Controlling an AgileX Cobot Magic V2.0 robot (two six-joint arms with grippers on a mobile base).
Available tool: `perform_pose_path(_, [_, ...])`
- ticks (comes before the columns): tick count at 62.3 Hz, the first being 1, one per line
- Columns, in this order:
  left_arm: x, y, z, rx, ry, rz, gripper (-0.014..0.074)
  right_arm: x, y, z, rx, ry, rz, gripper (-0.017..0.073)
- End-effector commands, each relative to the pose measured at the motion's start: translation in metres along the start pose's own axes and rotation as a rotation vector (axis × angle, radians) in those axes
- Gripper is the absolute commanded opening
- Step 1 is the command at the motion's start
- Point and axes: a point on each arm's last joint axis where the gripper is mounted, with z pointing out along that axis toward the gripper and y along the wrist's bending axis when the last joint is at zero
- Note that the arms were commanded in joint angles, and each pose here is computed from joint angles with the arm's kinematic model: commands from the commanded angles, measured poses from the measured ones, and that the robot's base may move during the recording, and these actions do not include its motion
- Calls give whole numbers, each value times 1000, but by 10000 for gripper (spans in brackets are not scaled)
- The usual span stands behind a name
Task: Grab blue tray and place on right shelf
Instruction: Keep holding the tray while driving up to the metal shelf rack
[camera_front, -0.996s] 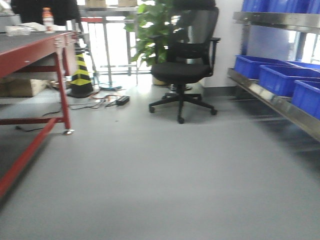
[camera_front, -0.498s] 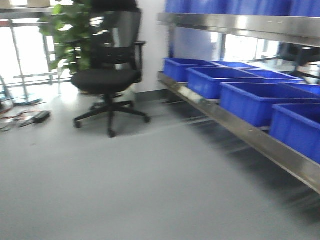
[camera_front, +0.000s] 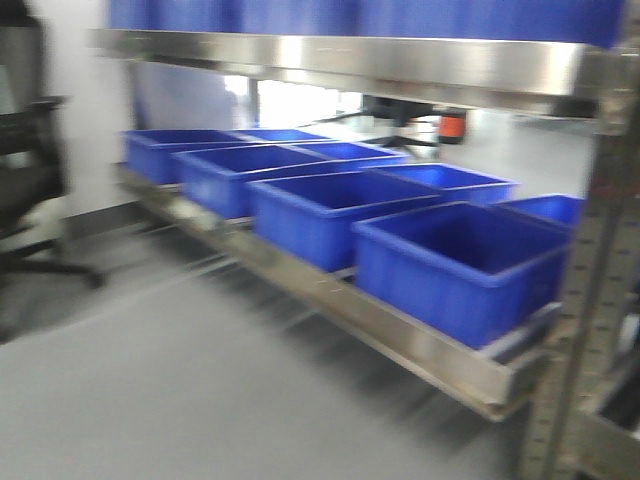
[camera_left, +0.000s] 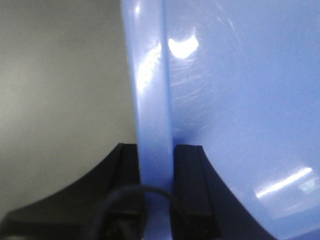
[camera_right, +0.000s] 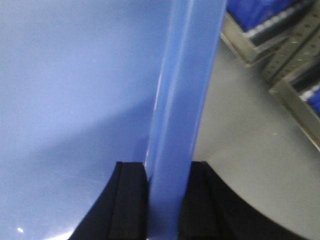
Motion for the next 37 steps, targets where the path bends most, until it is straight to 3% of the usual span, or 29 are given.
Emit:
perform_pose_path(1, [4, 1, -18, -41, -8, 59, -48, -9, -7, -18, 47, -118, -59, 55])
perform_pose_path(37, [4, 1, -18, -41, -8, 59, -48, -9, -7, -18, 47, -118, -59, 55])
